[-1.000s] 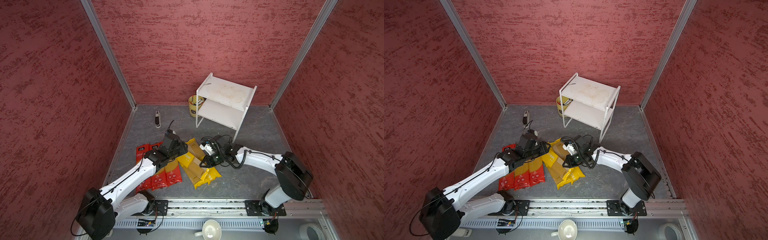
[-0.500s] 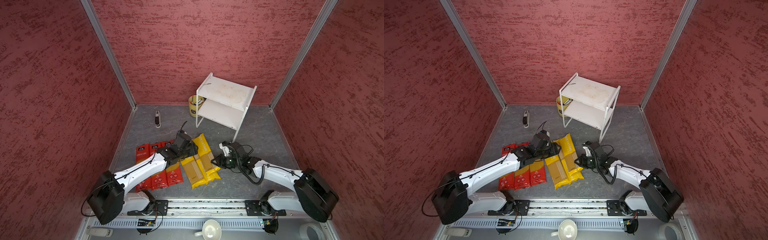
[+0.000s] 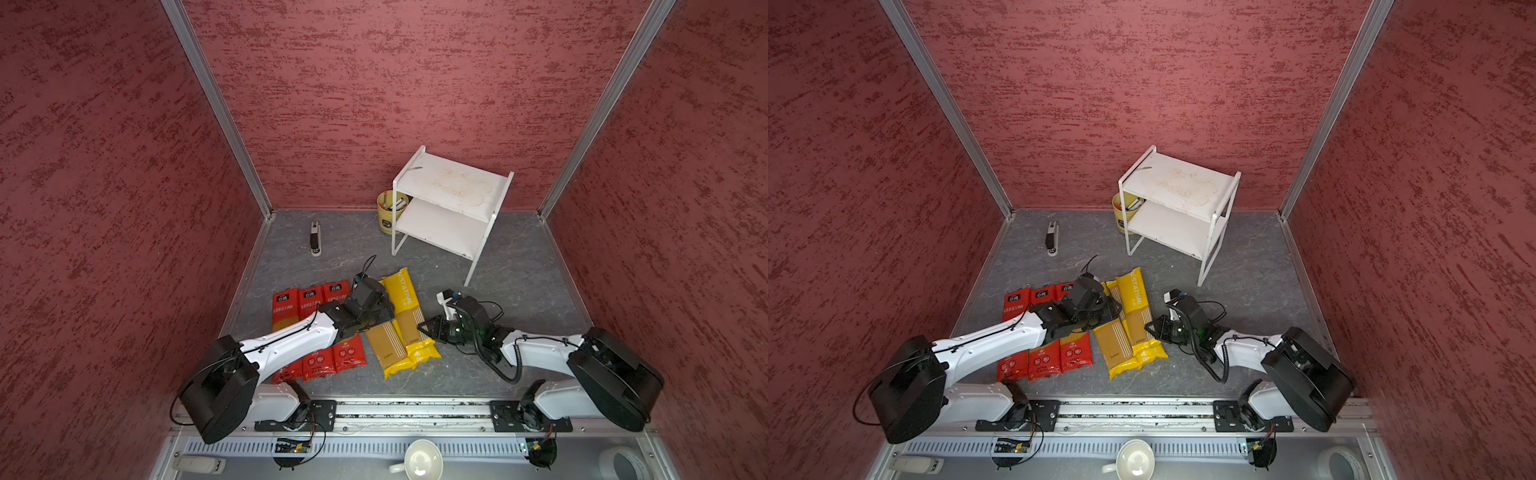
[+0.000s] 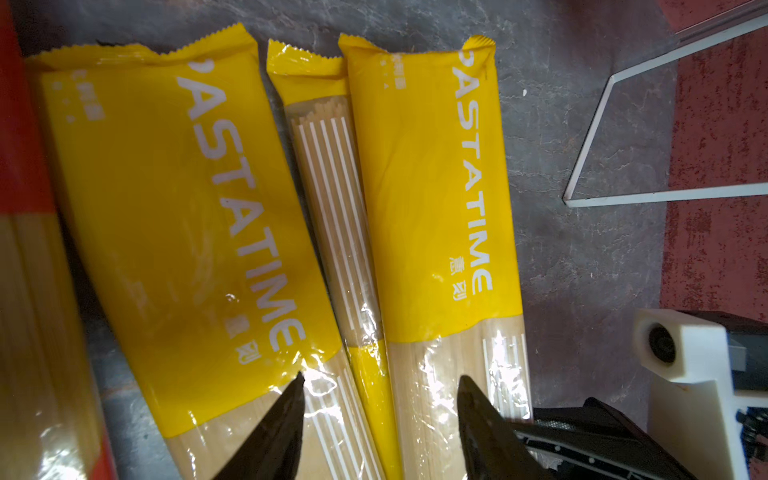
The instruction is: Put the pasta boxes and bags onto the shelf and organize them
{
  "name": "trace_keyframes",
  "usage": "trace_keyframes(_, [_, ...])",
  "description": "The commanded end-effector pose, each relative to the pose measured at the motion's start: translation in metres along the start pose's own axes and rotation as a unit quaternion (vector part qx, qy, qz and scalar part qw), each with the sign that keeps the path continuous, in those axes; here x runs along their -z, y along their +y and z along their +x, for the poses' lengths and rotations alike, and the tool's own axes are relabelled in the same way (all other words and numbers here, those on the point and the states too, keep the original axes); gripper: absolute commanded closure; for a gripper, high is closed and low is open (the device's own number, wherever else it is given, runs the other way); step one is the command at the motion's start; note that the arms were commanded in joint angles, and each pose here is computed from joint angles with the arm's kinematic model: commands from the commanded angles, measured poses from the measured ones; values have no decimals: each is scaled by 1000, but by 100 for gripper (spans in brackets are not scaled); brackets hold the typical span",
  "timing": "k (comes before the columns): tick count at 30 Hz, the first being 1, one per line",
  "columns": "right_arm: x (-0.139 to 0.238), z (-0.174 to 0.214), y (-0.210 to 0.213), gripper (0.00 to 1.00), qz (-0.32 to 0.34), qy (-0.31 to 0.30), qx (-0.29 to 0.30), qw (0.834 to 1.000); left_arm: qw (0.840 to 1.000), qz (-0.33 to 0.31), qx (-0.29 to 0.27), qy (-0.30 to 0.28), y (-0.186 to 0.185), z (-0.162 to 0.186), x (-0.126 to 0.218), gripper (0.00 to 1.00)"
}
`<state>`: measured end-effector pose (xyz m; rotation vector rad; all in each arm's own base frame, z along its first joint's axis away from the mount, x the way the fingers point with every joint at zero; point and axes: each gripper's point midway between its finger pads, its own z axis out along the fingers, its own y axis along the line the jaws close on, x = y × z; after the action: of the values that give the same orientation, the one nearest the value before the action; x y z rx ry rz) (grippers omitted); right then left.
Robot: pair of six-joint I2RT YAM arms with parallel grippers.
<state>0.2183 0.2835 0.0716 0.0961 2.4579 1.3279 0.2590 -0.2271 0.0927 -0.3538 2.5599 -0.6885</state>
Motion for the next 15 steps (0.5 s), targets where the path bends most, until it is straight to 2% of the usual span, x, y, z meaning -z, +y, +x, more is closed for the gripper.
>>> trace_keyframes(1, [-1, -8, 17, 95, -28, -28, 4, 999, 1000, 1, 11, 3, -4, -1, 5, 42])
trace_keyframes(8, [15, -13, 25, 97, -33, -55, 35, 997, 1000, -4, 13, -3, -8, -9, 19, 38])
trace_keyframes(15, [31, -27, 66, 100, -108, -92, 67, 988, 999, 27, 32, -32, -19, -19, 35, 32])
